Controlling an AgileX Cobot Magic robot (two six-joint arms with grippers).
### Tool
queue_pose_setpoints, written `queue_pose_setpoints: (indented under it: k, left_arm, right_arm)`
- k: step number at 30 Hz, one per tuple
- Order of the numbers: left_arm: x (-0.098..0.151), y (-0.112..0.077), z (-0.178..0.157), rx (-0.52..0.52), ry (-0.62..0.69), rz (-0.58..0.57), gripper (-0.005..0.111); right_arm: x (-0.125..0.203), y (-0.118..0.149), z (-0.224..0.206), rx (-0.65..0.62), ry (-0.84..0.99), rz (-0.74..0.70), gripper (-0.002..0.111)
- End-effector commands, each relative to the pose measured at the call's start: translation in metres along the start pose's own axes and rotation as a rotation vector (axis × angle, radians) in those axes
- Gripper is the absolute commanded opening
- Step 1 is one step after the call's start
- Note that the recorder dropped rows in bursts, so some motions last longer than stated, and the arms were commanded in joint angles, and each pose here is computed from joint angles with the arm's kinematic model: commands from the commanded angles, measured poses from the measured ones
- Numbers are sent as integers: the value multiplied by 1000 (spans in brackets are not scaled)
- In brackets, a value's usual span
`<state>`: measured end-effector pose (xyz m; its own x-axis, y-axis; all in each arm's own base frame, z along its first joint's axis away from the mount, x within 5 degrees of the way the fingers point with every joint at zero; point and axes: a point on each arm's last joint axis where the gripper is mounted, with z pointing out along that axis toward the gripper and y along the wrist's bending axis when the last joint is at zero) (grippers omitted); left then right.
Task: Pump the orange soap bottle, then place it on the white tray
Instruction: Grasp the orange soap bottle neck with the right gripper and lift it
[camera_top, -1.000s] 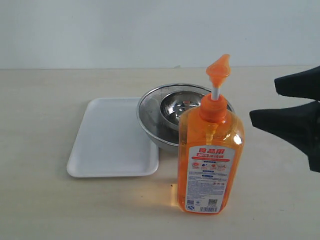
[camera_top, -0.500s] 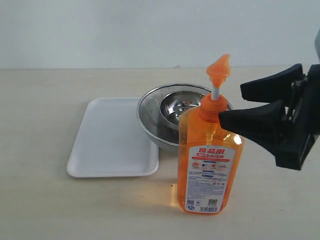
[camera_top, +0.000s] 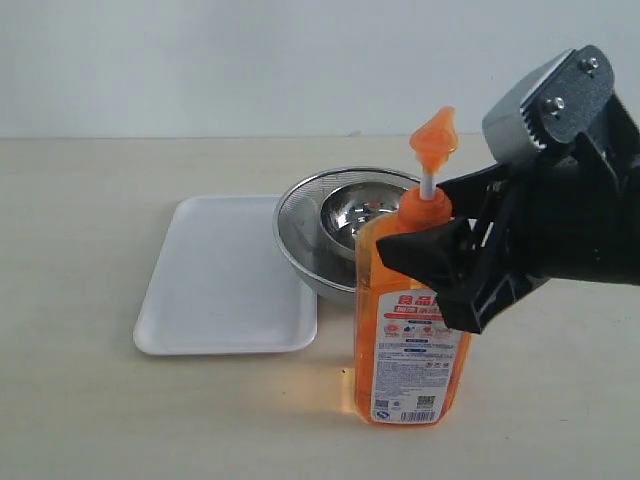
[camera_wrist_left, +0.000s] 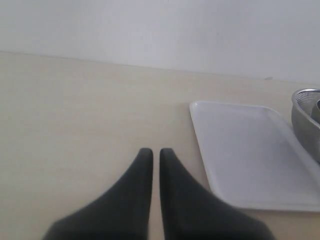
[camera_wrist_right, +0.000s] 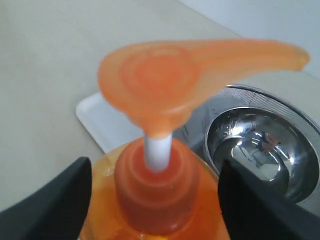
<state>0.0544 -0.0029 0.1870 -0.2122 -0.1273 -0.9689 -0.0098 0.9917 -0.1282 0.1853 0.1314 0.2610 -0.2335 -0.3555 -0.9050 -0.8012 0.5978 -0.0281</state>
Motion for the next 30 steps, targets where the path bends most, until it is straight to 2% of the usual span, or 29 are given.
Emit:
queue_pose_setpoints:
  k: [1, 17, 20, 25, 26, 30]
  left_arm:
    - [0, 0, 0, -4, -10, -3, 5]
    - [0, 0, 0, -4, -10, -3, 5]
    - [0, 0, 0, -4, -10, -3, 5]
    - [0, 0, 0, -4, -10, -3, 5]
    - [0, 0, 0, -4, -10, -3, 5]
    - [0, 0, 0, -4, -10, -3, 5]
  right_arm:
    - [-9, -4, 8, -1, -10, -5, 62]
    - [-18, -6, 8, 7, -25, -12, 61]
    - [-18, -6, 8, 4, -23, 1, 47]
    - [-18, -7, 8, 11, -22, 3, 3]
    - [-17, -7, 8, 13, -21, 3, 0]
    - [-18, -6, 8, 6, -23, -4, 0]
